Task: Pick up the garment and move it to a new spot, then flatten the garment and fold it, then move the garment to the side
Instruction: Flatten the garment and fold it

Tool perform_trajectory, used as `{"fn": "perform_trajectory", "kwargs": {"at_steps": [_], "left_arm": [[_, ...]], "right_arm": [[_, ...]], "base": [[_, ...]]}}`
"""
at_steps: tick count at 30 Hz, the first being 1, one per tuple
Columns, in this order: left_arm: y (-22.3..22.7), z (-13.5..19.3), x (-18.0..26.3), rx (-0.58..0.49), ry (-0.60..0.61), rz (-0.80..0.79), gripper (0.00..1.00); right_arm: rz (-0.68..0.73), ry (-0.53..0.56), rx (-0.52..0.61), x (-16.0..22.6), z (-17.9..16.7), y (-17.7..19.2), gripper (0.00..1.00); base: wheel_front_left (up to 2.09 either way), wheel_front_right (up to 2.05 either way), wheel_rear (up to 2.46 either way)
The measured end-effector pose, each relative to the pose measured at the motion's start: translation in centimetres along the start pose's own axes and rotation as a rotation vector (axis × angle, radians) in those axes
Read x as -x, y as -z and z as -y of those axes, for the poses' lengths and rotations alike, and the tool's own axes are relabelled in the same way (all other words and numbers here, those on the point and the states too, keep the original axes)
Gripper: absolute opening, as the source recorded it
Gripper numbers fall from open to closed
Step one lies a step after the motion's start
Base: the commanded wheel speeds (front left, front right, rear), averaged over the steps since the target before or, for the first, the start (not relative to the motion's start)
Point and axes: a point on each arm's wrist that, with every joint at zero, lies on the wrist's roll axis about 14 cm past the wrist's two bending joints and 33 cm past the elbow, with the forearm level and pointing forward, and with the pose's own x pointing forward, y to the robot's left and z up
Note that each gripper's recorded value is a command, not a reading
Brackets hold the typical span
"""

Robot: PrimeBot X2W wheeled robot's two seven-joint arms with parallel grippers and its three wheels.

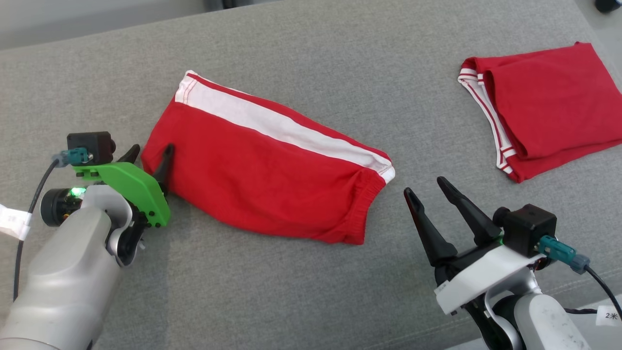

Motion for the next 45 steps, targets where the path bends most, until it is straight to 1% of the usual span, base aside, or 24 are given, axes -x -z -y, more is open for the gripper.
{"fn": "perform_trajectory", "kwargs": {"at_steps": [5,6,7,8,9,11,16,18,20,24,28,30,36,39,45], "left_arm": [[1.4,0.2,-0.4,-0.002,0.007,-0.059,1.00],[1.4,0.6,-0.4,-0.001,0.017,-0.068,0.87],[1.5,0.9,-0.4,-0.003,0.027,-0.074,0.45],[1.5,1.2,-0.3,-0.004,0.033,-0.079,0.09],[1.6,1.3,-0.2,-0.005,0.037,-0.083,0.00],[1.8,1.5,0.2,-0.014,0.041,-0.080,0.00],[0.2,1.1,1.2,-0.013,0.019,0.022,0.00],[-0.4,1.0,1.8,0.016,0.006,0.074,0.00],[-0.4,0.8,2.7,0.075,-0.015,0.113,0.00],[0.8,-0.1,4.8,0.137,-0.059,0.148,0.00],[2.9,-0.6,7.3,0.202,-0.102,0.156,0.00],[3.7,-0.7,8.3,0.220,-0.118,0.158,0.00],[4.2,-0.5,11.7,0.305,-0.173,0.242,0.00],[5.0,-0.5,13.3,0.340,-0.203,0.267,0.00],[5.9,0.2,15.2,0.374,-0.219,0.299,0.00]], "right_arm": [[-0.009,0.001,0.004,0.1,0.0,0.1,1.00],[-0.009,-0.001,0.004,0.1,-0.1,0.1,1.00],[-0.008,-0.002,0.004,0.2,-0.1,0.1,1.00],[-0.008,-0.002,0.004,0.3,-0.1,0.0,1.00],[-0.008,-0.002,0.004,0.4,-0.1,0.0,1.00],[-0.005,-0.002,0.004,0.6,-0.2,-0.1,1.00],[0.014,-0.004,0.006,1.0,-0.3,-0.6,1.00],[0.016,-0.003,0.012,1.2,-0.3,-0.7,1.00],[0.017,0.000,0.011,1.5,-0.3,-0.6,1.00],[0.021,-0.005,0.027,1.7,-0.5,-0.7,1.00],[0.027,-0.018,0.038,1.8,-0.9,-0.6,1.00],[0.028,-0.028,0.052,1.8,-1.3,-0.6,1.00],[0.036,-0.066,0.074,1.6,-2.6,-0.5,1.00],[0.040,-0.087,0.115,1.6,-3.4,-0.6,1.00],[0.051,-0.108,0.126,1.7,-4.3,-0.7,1.00]], "base": [[0.00,0.00,0.00],[0.00,0.00,0.00],[0.00,0.00,0.00],[0.00,0.00,0.00],[0.00,0.00,0.00],[0.00,0.00,0.00],[0.00,0.00,0.00],[0.00,0.00,0.00],[0.00,0.00,0.00],[0.00,0.00,0.00],[0.00,0.00,0.00],[0.00,0.00,0.00],[0.00,0.00,0.00],[0.00,0.00,0.00],[0.00,0.00,0.00]]}}
